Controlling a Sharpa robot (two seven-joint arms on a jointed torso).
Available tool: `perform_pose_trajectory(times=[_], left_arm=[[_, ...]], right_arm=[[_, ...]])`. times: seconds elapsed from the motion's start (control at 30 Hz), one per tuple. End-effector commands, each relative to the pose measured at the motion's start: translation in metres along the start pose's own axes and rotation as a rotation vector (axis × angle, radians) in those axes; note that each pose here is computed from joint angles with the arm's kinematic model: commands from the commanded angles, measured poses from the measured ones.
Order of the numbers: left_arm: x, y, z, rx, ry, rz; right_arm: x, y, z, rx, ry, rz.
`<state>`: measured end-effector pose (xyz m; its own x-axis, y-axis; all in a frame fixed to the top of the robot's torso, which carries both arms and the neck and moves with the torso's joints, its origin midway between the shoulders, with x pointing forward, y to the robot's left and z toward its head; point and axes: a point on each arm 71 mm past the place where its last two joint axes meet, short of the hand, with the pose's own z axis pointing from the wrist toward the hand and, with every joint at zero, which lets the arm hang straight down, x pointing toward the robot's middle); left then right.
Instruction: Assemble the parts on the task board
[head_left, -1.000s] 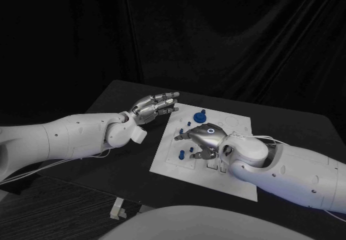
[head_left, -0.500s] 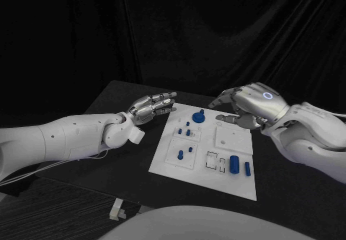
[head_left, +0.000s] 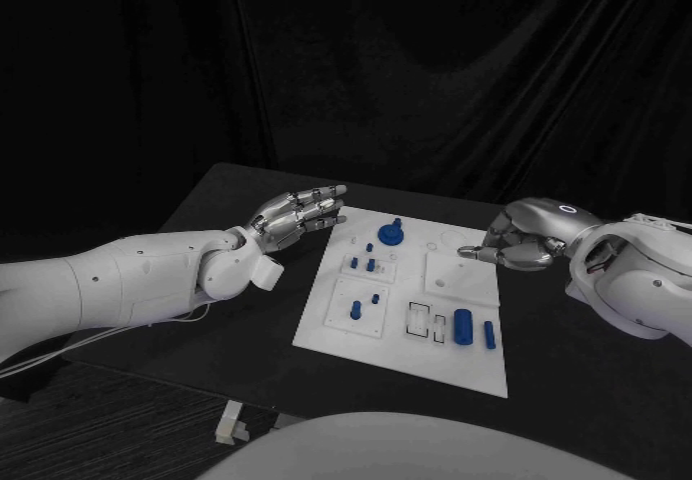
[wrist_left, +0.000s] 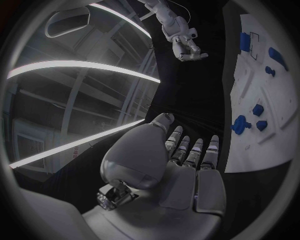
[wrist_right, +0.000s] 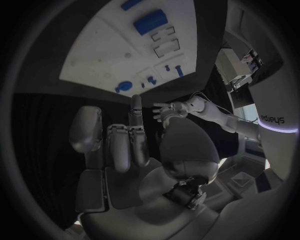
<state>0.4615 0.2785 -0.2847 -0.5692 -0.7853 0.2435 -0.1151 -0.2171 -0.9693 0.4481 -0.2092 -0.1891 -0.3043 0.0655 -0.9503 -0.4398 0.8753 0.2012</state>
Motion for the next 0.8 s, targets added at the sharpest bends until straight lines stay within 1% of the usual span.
perform_pose_trajectory(times=[0.03,0.13,0.2,0.23,0.3,0.47,0.67,0.8], left_arm=[[0.0029,-0.0022,0.0006,0.044,0.011,-0.01],[0.0033,-0.0033,0.0005,0.061,0.009,-0.009],[0.0033,-0.0038,0.0004,0.067,0.008,-0.008],[0.0033,-0.0038,0.0004,0.067,0.008,-0.008],[0.0032,-0.0038,0.0004,0.067,0.009,-0.009],[0.0033,-0.0039,0.0003,0.068,0.009,-0.009],[0.0035,-0.0038,0.0002,0.067,0.01,-0.01],[0.0043,-0.0034,0.0002,0.063,0.013,-0.013]], right_arm=[[0.028,-0.024,-0.001,0.287,0.345,0.052],[0.037,-0.03,0.001,0.354,0.453,0.077],[0.041,-0.031,0.003,0.383,0.505,0.096],[0.042,-0.032,0.005,0.394,0.522,0.104],[0.044,-0.031,0.008,0.408,0.534,0.115],[0.046,-0.028,0.015,0.427,0.544,0.132],[0.053,-0.024,0.021,0.434,0.537,0.149],[0.059,-0.021,0.023,0.434,0.543,0.155]])
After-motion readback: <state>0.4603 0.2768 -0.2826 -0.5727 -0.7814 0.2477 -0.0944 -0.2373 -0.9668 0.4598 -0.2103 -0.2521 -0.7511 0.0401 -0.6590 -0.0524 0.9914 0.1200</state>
